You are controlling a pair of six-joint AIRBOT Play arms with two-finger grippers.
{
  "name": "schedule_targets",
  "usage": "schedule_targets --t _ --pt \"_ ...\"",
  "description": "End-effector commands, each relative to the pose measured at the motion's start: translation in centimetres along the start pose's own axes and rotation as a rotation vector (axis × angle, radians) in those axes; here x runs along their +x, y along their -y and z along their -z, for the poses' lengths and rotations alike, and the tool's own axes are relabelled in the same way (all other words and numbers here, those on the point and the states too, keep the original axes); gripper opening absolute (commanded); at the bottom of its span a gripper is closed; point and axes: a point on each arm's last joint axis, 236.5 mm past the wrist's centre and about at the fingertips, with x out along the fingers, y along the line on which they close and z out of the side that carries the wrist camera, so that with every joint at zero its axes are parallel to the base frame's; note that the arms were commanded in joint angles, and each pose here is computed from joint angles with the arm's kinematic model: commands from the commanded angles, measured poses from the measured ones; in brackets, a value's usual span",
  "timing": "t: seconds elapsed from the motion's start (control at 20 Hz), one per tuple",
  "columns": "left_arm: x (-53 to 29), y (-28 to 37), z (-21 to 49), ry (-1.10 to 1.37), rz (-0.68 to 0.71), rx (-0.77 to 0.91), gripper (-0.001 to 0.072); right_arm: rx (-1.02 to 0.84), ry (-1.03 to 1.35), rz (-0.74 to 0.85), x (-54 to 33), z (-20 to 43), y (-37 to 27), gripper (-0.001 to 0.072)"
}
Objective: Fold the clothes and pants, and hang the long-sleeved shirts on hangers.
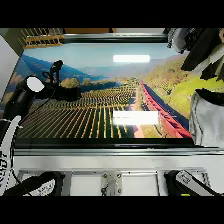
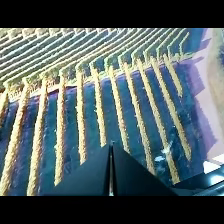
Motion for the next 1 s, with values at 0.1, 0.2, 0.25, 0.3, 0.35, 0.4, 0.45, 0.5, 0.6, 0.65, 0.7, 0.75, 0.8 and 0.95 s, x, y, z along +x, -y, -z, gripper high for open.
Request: schedule_targets --t 0.1,0.2,0.25,0.3,0.35,0.4,0.45,0.5,0.6,0.65,0.7,0.75,0.8,0.95 --pt "0.0 0.0 0.1 -0.005 0.0 0.002 0.0008 -0.023 -0.255 0.242 1.9 7.5 6.6 0.0017" --pt "0.0 0.0 0.2 -0.009 0.0 0.002 0.0008 -0.024 -0.311 0.257 2.8 9.5 7.3 0.0028" --pt "0.0 0.0 0.4 -0.015 0.001 0.002 0.0008 -0.028 -0.332 0.273 2.9 10.1 7.8 0.0028" --pt "0.0 0.0 0.5 -0.021 0.001 0.002 0.0008 -0.033 -0.349 0.29 2.8 10.6 8.3 0.0065" --pt "0.0 0.0 0.5 -0.023 0.001 0.003 0.0008 -0.04 -0.361 0.315 2.6 10.8 8.9 0.0334" --pt "0.0 0.0 0.5 -0.022 0.001 0.003 0.0008 -0.047 -0.36 0.334 2.4 10.7 9.3 0.0657" --pt "0.0 0.0 0.5 -0.022 0.001 0.003 0.0008 -0.049 -0.35 0.336 2.2 10.4 9.3 0.0709" --pt "0.0 0.0 0.5 -0.022 0.001 0.002 0.0008 -0.053 -0.315 0.317 2.1 9.6 8.7 0.0709" --pt "0.0 0.0 0.5 -0.022 0.002 0.002 0.0008 -0.132 -0.185 0.187 1.9 7.1 4.7 0.0709" --pt "0.0 0.1 0.5 -0.022 0.002 0.002 0.0008 -0.171 -0.075 0.05 1.2 5.3 -0.1 0.0709" --pt "0.0 0.1 0.5 -0.022 0.003 0.002 0.0008 -0.188 -0.023 -0.065 0.4 4.8 -4.2 0.0709" --pt "0.0 0.1 0.5 -0.022 0.003 0.002 0.0008 -0.229 0.005 -0.193 -0.7 5.1 -8.8 0.0709" --pt "0.0 0.1 0.5 -0.022 0.003 0.002 0.0008 -0.295 0.004 -0.304 -1.7 6.2 -13.0 0.0709" --pt "0.0 0.0 0.5 -0.019 0.001 0.002 0.0008 -0.473 -0.063 -0.488 -3.2 11.3 -21.5 0.0709"
